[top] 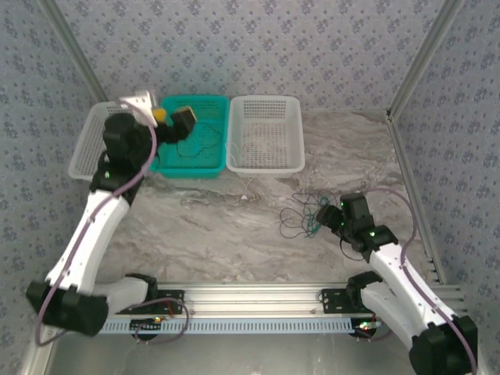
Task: Untangle the cables
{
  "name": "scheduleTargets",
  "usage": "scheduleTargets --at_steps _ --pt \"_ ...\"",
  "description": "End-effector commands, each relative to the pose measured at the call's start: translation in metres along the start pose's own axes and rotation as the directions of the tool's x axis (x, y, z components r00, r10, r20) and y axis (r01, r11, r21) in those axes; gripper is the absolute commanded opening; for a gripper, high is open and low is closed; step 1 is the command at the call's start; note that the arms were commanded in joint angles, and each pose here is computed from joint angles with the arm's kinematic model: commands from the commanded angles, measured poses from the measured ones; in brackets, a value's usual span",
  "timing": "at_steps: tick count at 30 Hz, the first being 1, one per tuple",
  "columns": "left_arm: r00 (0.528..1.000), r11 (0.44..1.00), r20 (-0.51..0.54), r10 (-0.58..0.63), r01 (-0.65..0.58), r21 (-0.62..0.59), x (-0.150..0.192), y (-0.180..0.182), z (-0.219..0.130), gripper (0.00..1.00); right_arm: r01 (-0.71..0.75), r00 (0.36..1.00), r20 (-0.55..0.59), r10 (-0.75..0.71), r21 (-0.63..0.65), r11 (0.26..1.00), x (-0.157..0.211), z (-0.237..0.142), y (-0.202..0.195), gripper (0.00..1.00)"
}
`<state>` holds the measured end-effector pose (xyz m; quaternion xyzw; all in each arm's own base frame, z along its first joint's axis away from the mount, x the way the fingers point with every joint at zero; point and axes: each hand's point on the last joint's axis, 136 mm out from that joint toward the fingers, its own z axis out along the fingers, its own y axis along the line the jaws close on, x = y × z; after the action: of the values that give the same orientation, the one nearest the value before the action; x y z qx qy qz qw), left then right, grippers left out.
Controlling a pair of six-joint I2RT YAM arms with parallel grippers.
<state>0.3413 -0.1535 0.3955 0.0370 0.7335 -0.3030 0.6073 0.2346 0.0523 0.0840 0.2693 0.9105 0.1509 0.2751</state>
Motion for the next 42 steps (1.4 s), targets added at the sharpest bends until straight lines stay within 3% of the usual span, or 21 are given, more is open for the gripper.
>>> scheduleTargets --at_steps 1,9,12,15,19,23,27,30,33,36,42 --pt "0.999 0.995 -0.041 -0.026 0.030 0.096 0.046 -0.033 -0.018 0.89 -0.053 0.998 -0.044 0.051 -0.050 0.997 -0.011 0.014 0.010 0.72" --pt "0.982 0.994 -0.176 -0.075 0.087 0.060 0.126 -0.029 -0.073 0.88 -0.032 0.989 -0.144 0.013 -0.135 0.990 -0.010 0.053 0.039 0.70" --pt "0.975 0.997 -0.210 -0.077 0.082 0.014 0.142 -0.016 -0.083 0.88 -0.035 0.989 -0.150 0.014 -0.135 0.990 -0.004 0.062 0.041 0.57" --pt "0.972 0.996 -0.219 -0.089 0.091 -0.002 0.152 -0.009 -0.088 0.88 -0.016 0.989 -0.147 0.001 -0.101 0.995 0.003 0.067 0.034 0.33" --pt "0.970 0.994 -0.222 -0.104 0.105 -0.005 0.161 -0.005 -0.088 0.88 0.028 0.990 -0.138 -0.039 -0.079 0.996 0.008 0.068 0.030 0.28" --pt "0.970 0.995 -0.220 -0.099 0.100 -0.004 0.161 -0.005 -0.088 0.88 0.060 0.987 -0.141 -0.073 -0.092 0.994 0.011 0.067 0.033 0.09" --pt "0.971 0.996 -0.221 -0.093 0.093 -0.009 0.162 -0.004 -0.088 0.89 0.168 0.982 -0.063 -0.180 -0.157 0.973 0.003 0.049 0.057 0.02" --pt "0.971 0.994 -0.215 -0.104 0.107 0.004 0.159 -0.007 -0.089 0.89 0.405 0.914 0.106 -0.392 -0.192 0.894 -0.003 0.014 0.094 0.00" --pt "0.971 0.989 -0.202 -0.131 0.141 0.040 0.151 -0.015 -0.090 0.88 0.553 0.831 0.251 -0.497 -0.273 0.787 0.000 -0.026 0.129 0.00" --pt "0.969 0.981 -0.197 -0.147 0.168 0.097 0.140 -0.029 -0.091 0.88 0.613 0.789 0.325 -0.521 -0.367 0.699 0.009 -0.056 0.152 0.00" --pt "0.961 0.953 -0.256 -0.102 0.168 0.253 0.141 -0.063 -0.081 0.86 0.672 0.732 0.372 -0.570 -0.532 0.515 0.039 -0.096 0.195 0.00"
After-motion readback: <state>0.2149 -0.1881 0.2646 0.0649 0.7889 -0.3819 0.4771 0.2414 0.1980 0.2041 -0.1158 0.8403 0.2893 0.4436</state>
